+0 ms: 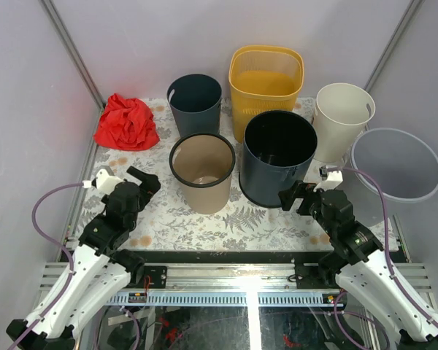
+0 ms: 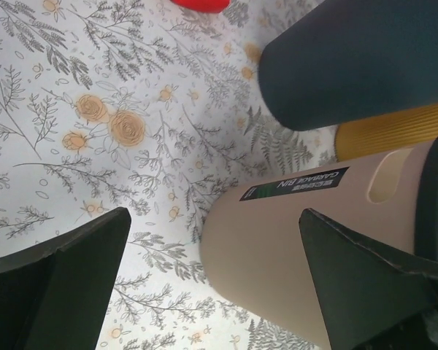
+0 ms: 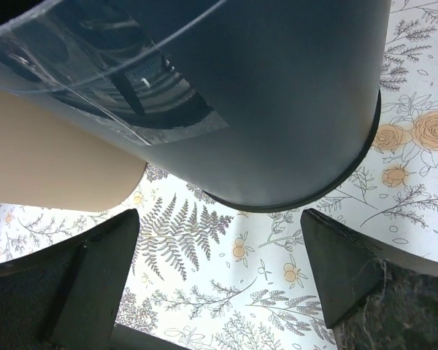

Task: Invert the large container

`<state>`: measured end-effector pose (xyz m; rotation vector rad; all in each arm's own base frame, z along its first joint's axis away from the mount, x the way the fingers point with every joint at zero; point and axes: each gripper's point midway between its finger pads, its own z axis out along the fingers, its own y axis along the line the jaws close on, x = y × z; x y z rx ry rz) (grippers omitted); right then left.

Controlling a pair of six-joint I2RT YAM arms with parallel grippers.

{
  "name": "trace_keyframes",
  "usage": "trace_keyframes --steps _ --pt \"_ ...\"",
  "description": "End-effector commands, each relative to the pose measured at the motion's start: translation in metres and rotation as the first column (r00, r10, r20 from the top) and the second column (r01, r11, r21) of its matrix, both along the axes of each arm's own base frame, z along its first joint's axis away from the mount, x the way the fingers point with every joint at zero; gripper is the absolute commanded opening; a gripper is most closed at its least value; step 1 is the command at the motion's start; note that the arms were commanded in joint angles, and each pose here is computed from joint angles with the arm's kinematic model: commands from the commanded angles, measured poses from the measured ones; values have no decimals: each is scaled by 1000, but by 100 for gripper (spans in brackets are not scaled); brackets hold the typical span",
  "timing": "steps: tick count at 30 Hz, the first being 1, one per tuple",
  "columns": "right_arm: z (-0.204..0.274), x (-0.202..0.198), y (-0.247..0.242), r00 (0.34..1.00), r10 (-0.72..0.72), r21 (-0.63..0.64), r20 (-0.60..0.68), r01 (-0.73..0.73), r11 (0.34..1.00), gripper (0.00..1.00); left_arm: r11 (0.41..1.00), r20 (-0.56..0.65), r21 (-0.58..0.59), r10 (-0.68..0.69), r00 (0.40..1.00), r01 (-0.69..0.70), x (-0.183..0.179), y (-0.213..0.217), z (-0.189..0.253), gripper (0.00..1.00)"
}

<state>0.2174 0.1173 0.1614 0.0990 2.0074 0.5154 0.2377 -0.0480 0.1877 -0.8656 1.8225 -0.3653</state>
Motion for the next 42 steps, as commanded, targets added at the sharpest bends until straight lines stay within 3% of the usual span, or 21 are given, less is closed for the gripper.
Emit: trace_keyframes --steps 1,9,15,21,26,31,36,42 --pt "27 9 0 996 -11 18 87 9 1000 99 998 -49 50 -43 998 45 -4 -2 6 100" --pt "12 9 7 995 24 28 97 -27 999 99 989 -42 111 -93 995 97 -5 -2 44 99" --pt "6 9 14 992 56 53 117 -62 997 99 962 6 158 -227 974 224 -2 -18 83 80" --pt "-7 7 18 990 69 72 124 -78 994 99 920 10 208 -342 940 332 7 -39 111 78" --pt "-8 5 17 989 71 75 127 -81 994 99 902 0 258 -357 934 345 22 -53 132 78" --pt "-9 4 15 989 62 80 133 -74 994 99 859 -26 306 -424 905 411 30 -99 142 78" --pt "-8 4 14 989 58 86 136 -70 994 99 758 -94 479 -457 884 443 22 -166 141 79" --pt "-9 3 14 989 58 88 138 -71 994 99 677 -159 553 -487 859 486 23 -217 126 79"
